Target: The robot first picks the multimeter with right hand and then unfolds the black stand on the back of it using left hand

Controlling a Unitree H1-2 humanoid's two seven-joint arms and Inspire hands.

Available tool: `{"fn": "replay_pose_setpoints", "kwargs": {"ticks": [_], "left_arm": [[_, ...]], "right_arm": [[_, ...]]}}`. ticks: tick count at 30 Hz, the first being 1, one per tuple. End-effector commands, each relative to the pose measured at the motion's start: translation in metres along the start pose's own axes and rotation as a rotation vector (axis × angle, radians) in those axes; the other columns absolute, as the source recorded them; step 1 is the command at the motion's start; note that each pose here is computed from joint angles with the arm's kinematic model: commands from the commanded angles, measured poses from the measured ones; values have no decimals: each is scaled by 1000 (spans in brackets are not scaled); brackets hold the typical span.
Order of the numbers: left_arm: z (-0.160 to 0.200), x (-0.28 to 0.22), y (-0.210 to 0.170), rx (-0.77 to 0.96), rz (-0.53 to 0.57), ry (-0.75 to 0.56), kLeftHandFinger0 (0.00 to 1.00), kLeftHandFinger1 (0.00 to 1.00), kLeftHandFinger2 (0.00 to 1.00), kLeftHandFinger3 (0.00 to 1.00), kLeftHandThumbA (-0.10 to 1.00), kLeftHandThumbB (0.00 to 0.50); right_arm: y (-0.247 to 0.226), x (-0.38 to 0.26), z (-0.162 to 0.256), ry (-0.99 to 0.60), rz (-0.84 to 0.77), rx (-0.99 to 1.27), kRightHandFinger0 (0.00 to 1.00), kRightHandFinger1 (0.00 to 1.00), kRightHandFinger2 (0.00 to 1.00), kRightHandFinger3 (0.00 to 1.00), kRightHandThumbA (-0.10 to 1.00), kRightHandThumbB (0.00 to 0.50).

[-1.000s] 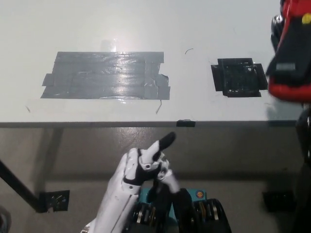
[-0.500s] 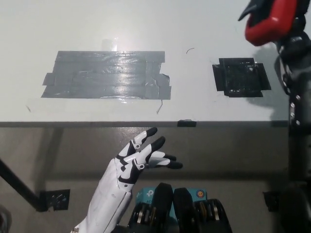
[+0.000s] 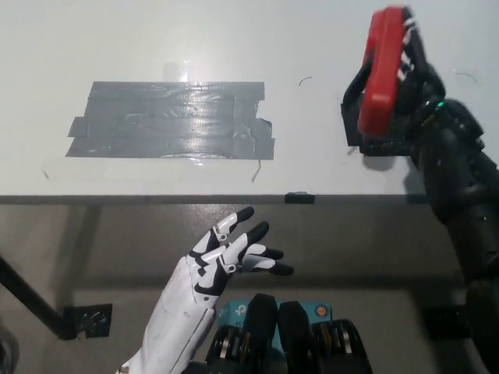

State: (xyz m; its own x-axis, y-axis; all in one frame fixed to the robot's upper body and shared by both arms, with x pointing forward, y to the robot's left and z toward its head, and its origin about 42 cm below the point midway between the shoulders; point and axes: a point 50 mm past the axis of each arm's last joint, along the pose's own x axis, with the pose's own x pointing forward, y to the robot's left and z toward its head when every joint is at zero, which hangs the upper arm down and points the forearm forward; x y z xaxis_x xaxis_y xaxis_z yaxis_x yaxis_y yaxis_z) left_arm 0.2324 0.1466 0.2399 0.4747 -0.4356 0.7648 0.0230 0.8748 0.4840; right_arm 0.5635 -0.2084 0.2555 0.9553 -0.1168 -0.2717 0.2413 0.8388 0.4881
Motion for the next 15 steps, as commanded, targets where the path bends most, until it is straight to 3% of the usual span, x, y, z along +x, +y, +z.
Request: {"fn": "replay_pose_setpoints", "kwargs": {"ticks": [1,15], "left_arm": [[3,-4,8,36,29,-17,1000,646,573,1000,1000,337],[-1,-8,6,42,25,-1,1000,645,579,1000,1000,347]], "right_arm": [[49,-6,125,-604,38,-782,5,400,765,742,-100,178],[55,-7,136,-712,3,-1002,0,397,798,836,-100,173]]}}
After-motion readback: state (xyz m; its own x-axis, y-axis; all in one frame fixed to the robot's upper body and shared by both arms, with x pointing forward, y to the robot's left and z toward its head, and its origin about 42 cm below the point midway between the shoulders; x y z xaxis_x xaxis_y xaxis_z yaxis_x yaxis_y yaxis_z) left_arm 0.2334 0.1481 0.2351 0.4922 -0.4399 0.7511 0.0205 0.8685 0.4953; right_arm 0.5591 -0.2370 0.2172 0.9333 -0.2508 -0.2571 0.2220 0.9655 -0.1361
